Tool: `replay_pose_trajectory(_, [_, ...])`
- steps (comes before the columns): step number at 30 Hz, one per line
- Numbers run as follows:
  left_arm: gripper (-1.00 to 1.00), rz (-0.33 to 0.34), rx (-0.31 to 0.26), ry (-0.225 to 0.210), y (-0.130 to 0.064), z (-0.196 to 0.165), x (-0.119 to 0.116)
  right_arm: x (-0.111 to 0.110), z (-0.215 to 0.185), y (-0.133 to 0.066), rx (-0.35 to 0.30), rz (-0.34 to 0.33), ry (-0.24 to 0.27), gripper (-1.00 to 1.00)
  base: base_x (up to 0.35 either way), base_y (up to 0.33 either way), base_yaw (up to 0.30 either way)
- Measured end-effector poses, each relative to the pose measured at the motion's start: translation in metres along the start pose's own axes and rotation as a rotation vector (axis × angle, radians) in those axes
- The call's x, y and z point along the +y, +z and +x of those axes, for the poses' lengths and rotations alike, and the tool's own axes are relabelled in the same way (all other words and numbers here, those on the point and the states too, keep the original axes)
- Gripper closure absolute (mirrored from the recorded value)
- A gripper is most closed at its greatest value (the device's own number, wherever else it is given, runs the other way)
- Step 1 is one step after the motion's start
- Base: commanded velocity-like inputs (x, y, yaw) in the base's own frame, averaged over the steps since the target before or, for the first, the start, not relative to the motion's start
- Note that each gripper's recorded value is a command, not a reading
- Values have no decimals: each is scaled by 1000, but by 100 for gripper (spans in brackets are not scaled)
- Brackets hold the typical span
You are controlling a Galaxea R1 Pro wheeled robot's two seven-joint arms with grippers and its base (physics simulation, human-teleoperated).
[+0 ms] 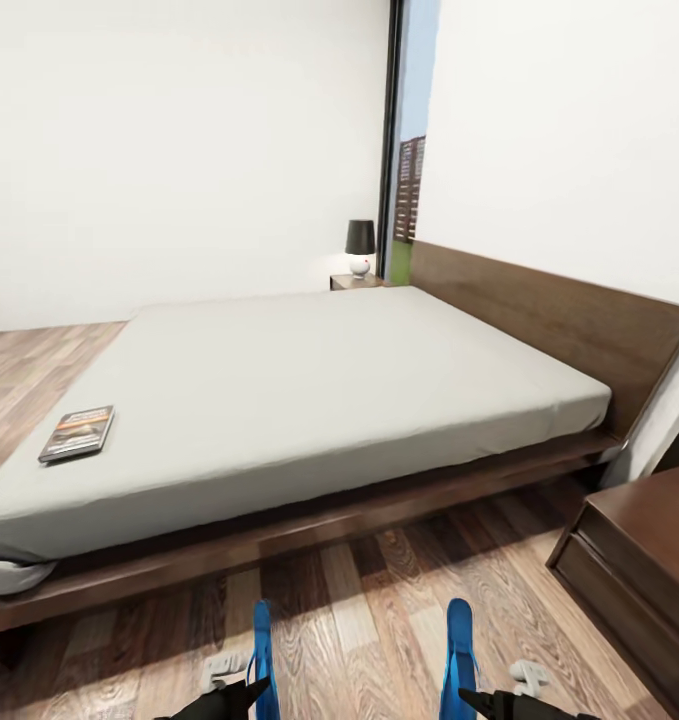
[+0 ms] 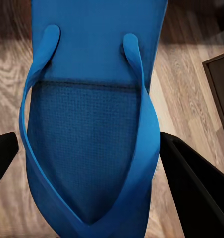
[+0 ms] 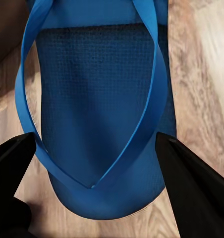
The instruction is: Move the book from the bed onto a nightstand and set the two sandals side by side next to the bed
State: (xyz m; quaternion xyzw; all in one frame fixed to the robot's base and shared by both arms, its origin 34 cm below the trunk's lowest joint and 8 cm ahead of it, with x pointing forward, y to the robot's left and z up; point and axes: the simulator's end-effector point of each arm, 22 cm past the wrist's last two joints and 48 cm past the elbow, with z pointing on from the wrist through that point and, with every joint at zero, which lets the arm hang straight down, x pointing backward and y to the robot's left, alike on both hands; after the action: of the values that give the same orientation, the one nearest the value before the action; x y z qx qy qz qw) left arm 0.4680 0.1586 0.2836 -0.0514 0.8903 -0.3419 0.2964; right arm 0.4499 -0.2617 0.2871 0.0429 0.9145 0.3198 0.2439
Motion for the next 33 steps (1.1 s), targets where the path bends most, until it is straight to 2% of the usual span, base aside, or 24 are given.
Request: replay_pose_trajectory(33, [100,-2,-3,-2,-1,-1,1,0,0,0,0,0,-1,100,0,0,293])
